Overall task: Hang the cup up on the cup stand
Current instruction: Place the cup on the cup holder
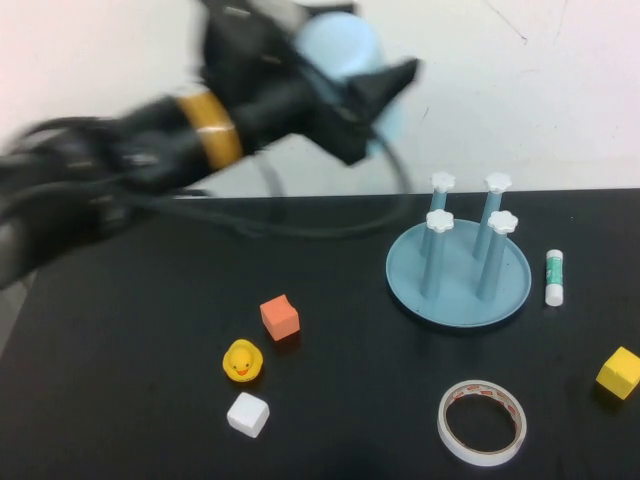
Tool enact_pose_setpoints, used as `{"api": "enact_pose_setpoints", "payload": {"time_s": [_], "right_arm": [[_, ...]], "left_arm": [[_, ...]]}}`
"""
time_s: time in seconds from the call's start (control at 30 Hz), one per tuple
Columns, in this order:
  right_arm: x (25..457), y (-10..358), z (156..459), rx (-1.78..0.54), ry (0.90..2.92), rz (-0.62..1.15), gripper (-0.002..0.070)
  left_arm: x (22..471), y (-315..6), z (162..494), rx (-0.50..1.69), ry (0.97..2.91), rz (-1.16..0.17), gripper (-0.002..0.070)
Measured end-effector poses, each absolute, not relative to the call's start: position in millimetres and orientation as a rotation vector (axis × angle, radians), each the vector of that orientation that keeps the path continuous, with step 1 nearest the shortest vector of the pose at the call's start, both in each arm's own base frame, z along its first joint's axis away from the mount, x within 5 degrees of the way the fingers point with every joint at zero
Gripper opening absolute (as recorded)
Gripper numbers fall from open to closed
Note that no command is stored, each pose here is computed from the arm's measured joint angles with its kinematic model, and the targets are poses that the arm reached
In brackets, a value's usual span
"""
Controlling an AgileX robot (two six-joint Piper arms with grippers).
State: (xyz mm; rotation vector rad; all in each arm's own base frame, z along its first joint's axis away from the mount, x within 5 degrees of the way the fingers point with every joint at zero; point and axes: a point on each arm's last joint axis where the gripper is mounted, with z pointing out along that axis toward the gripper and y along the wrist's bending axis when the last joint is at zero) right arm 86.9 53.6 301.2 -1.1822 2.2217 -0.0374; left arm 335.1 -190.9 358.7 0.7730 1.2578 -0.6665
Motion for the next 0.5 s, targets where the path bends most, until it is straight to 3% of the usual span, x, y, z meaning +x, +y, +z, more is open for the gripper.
{"api": "enact_pose_setpoints", "payload": {"time_s": [0.3,0.5], "right_arm": [[83,51,299,-1.19,2.244,-0.042,0.0001],[83,51,298,-1.19,2.246,-0.042,0.0001]], "left_arm": [[426,-262,281,0.836,1.29,-0.669,0.0558],[461,-306,253,0.838,1.236,-0.667,0.0558]]}}
